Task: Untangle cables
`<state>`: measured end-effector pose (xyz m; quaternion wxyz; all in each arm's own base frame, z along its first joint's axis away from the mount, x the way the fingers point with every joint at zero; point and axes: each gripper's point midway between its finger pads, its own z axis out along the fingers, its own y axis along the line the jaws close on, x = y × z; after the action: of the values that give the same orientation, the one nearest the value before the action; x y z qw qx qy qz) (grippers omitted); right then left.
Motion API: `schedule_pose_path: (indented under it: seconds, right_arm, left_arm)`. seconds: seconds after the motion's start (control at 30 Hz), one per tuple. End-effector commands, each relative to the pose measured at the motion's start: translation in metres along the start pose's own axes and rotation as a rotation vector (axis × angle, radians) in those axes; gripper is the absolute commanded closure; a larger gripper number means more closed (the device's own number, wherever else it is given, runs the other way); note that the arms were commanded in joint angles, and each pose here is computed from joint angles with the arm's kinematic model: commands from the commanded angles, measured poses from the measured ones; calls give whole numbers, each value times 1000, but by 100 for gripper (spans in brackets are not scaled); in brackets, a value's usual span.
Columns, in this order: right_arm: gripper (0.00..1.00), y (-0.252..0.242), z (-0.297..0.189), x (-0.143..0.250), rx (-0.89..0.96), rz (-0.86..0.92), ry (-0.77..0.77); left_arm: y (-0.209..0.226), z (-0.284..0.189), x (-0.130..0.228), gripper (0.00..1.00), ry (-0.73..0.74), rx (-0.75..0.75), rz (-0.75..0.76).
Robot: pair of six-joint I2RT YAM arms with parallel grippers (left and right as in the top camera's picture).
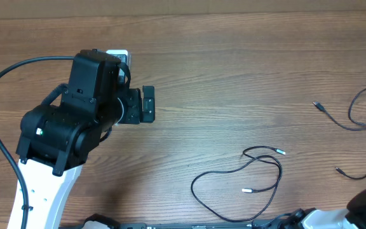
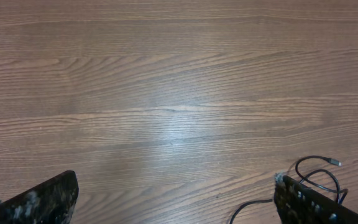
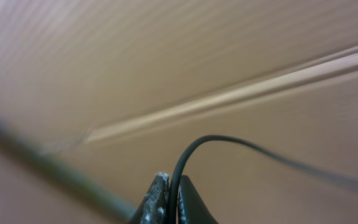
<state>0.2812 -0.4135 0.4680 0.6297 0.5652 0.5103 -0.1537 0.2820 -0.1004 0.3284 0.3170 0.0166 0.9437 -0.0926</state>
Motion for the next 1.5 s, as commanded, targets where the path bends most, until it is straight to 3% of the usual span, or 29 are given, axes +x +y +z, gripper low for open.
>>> schedule_pose_path:
  seconds: [0.0, 0.13, 0.33, 0.4, 0.43, 0.5, 0.53, 0.57, 0.9, 1.03, 1.17, 1.47]
  right_arm:
    - [96, 47, 13, 63, -128, -265, 136]
    - [96, 44, 35, 169, -87, -377, 383]
    - [89, 23, 29, 262, -14, -466, 642]
    - [69, 16, 21, 290, 9, -500, 727]
    - [66, 15, 20, 293, 13, -505, 739]
    - [49, 13, 12, 304, 20, -521, 781]
    - [20, 14, 6, 309, 13, -525, 809]
    - [2, 16, 2, 314, -2, -522, 833]
    - [0, 28, -75, 364, -163, -415, 1236]
    - [0, 27, -123, 380, -275, -481, 1434]
    - [0, 16, -161, 389, -212, -536, 1563]
    - [0, 14, -228, 383, -115, -760, 1584]
  left_arm:
    - [1, -5, -6, 0, -25, -5, -8]
    - [1, -5, -6, 0, -24, -5, -7]
    - [1, -5, -6, 0, -24, -5, -7]
    - [2, -5, -6, 0, -24, -6, -8]
    - [2, -5, -6, 0, -24, -6, -8]
    - [2, -5, -6, 0, -24, -6, -8]
    - [2, -5, -6, 0, -24, -6, -8]
    - [2, -5, -6, 0, -24, -6, -8]
    - [2, -5, -6, 0, -24, -6, -8]
    - [1, -5, -6, 0, -24, -5, -8]
    - [1, -5, -6, 0, -24, -5, -7]
    - [1, -5, -6, 0, -24, -5, -7]
